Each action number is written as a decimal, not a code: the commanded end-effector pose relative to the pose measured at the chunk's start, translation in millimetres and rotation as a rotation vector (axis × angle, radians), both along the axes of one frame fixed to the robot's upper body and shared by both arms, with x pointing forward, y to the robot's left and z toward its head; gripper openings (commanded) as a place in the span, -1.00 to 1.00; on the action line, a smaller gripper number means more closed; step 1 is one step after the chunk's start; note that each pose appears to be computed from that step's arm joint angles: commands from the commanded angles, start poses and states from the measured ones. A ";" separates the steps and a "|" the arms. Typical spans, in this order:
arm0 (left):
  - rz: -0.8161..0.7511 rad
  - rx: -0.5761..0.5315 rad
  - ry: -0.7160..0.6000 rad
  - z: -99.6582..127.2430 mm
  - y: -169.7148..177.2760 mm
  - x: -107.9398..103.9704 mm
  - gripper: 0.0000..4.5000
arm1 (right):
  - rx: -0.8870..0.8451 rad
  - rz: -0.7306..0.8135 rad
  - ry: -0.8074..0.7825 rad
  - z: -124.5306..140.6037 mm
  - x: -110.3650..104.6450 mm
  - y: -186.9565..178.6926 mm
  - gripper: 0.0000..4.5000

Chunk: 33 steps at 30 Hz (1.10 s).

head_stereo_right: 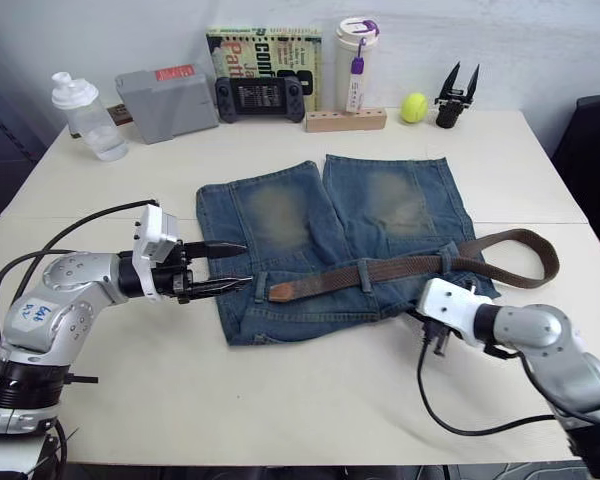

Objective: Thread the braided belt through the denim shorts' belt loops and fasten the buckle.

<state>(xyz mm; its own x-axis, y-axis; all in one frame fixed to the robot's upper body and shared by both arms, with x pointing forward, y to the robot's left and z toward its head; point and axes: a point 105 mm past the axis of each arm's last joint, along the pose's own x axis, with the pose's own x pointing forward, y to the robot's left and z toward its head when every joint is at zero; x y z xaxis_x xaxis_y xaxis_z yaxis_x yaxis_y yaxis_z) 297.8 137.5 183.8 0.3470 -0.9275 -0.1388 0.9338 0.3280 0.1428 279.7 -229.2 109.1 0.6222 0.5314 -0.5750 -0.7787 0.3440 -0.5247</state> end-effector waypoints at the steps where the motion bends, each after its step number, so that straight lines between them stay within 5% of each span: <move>1: -0.003 -0.014 -0.042 6.5 -3.7 -1.0 0.41 | -0.098 -0.056 -0.050 10.5 6.1 -40.8 -0.96; 11: -0.035 -0.036 -0.030 -2.4 -22.3 -0.2 0.41 | -0.159 -0.173 -0.173 9.3 58.5 -81.4 -0.96; 15: -0.028 -0.037 -0.030 -2.4 -21.9 2.1 0.41 | -0.061 -0.172 -0.154 20.1 56.4 -78.5 -0.32; 21: -0.055 -0.057 -0.003 -4.9 -22.9 -2.5 0.41 | 0.094 -0.179 -0.152 67.2 36.1 -68.6 0.98; 25: -0.088 -0.055 0.023 -7.9 -24.2 -9.2 0.41 | 0.433 -0.206 -0.119 91.0 22.7 -27.3 0.98; 33: -0.070 -0.023 0.014 -8.5 -26.1 -8.7 0.41 | 1.007 -0.280 0.417 63.4 -21.3 43.5 0.98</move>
